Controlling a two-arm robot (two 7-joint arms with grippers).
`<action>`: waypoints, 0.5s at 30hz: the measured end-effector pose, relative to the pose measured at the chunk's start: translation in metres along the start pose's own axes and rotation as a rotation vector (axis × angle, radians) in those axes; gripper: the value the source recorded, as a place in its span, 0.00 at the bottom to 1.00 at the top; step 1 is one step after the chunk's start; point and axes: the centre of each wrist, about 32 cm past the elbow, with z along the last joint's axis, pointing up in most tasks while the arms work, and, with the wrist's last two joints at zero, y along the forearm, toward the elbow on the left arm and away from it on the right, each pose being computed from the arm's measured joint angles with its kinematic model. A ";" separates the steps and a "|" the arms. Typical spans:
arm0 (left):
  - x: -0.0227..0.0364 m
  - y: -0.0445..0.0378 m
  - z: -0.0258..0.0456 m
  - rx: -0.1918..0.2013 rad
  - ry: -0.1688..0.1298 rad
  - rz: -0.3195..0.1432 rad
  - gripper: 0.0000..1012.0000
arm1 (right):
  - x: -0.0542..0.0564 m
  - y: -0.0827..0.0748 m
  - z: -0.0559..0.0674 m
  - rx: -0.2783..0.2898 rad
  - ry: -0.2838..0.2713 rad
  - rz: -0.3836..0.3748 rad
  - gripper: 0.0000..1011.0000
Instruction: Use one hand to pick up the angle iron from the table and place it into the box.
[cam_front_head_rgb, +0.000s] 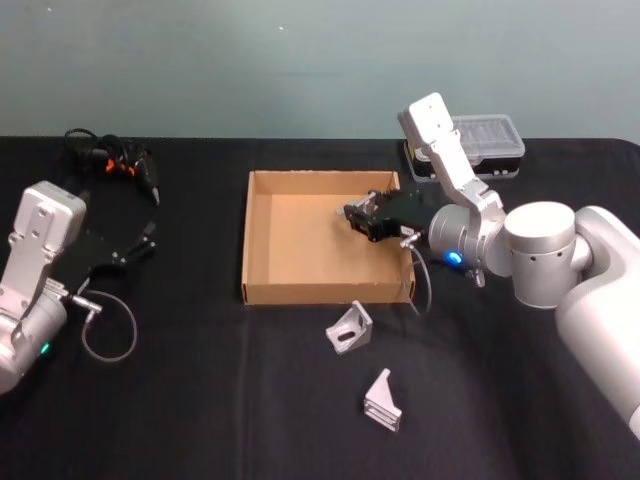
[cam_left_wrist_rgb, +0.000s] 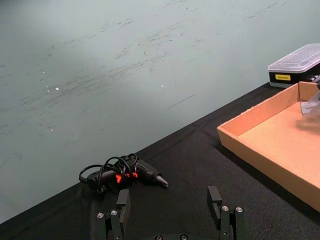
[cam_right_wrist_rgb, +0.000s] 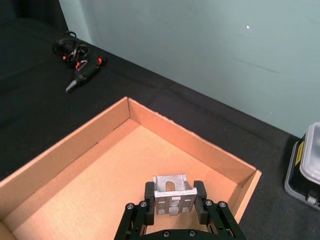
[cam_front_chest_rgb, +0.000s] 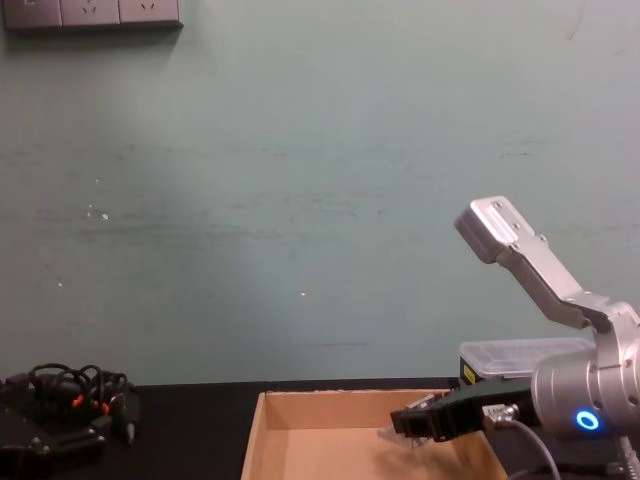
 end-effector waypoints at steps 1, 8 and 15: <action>0.0000 0.0000 0.0000 0.000 0.000 0.000 1.00 | 0.000 0.000 -0.001 -0.004 0.001 0.001 0.46; 0.0000 0.0000 0.0000 0.000 0.000 0.000 1.00 | 0.001 0.002 -0.002 -0.022 0.008 0.011 0.46; 0.0000 0.0000 0.0000 0.000 0.000 0.000 1.00 | 0.001 0.002 -0.002 -0.024 0.008 0.013 0.46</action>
